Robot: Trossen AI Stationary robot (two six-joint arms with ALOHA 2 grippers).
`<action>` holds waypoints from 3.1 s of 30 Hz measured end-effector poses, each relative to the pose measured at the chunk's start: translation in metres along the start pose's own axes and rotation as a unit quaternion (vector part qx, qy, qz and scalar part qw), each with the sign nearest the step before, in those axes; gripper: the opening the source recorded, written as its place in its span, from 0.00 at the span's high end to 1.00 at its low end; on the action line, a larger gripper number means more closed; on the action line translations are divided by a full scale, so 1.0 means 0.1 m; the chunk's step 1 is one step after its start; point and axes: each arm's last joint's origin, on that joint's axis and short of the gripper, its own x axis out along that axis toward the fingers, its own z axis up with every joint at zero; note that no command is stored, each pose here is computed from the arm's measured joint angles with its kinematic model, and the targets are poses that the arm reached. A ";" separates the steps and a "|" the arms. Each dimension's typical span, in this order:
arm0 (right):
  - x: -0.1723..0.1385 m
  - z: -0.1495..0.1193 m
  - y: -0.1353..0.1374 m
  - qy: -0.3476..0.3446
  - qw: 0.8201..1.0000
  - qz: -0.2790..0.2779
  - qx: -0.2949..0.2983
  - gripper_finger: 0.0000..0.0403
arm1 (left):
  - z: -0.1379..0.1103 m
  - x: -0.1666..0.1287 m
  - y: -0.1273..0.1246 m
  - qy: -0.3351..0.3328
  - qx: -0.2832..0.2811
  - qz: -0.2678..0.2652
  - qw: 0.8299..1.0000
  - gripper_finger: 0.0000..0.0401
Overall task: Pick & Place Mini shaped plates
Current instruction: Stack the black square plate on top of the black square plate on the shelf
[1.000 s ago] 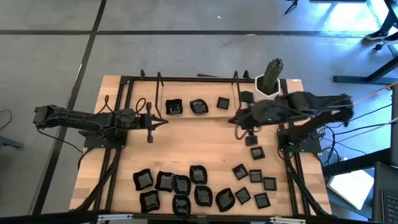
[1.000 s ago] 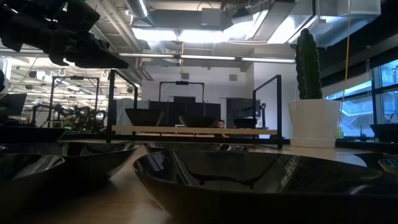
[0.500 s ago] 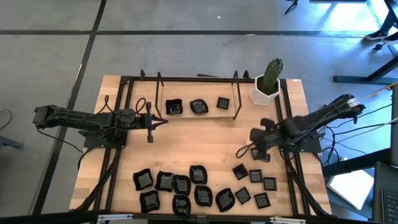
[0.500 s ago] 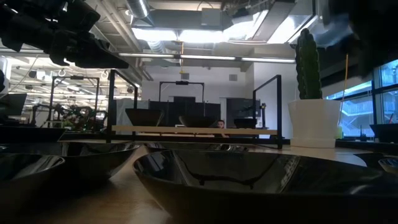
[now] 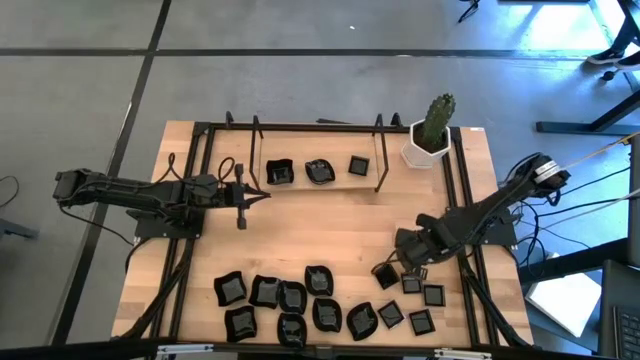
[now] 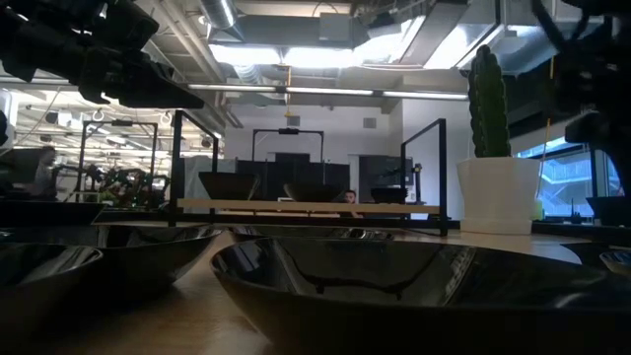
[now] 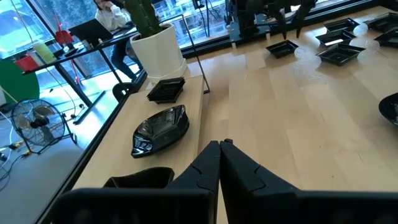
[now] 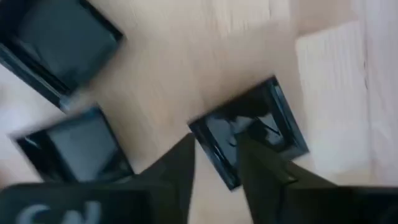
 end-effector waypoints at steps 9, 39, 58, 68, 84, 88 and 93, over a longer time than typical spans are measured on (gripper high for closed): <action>0.11 -0.12 0.18 0.013 0.997 -0.018 -0.079 0.52 | 0.00 0.00 0.00 0.000 0.000 0.000 1.000 0.98; 0.40 -0.16 0.28 0.031 0.989 -0.103 -0.102 0.63 | 0.00 0.00 0.00 0.000 0.000 0.000 1.000 0.98; 0.40 -0.16 0.27 0.035 0.988 -0.110 -0.107 0.98 | 0.00 0.00 0.00 0.000 0.000 0.000 1.000 0.99; 0.18 0.00 0.41 0.004 0.985 -0.102 -0.141 0.97 | 0.00 0.00 0.00 0.000 0.000 0.000 1.000 0.98; -0.97 0.91 0.34 -0.138 0.983 -0.114 -0.042 0.99 | 0.00 0.00 0.00 0.000 -0.002 0.000 1.000 0.98; -1.23 1.14 0.17 -0.178 0.976 -0.123 -0.022 0.99 | 0.00 0.00 0.00 0.000 -0.001 0.000 1.000 0.98; -1.38 1.42 -0.17 -0.204 0.968 -0.147 -0.003 0.98 | 0.00 0.00 0.00 0.000 0.000 0.000 1.000 0.99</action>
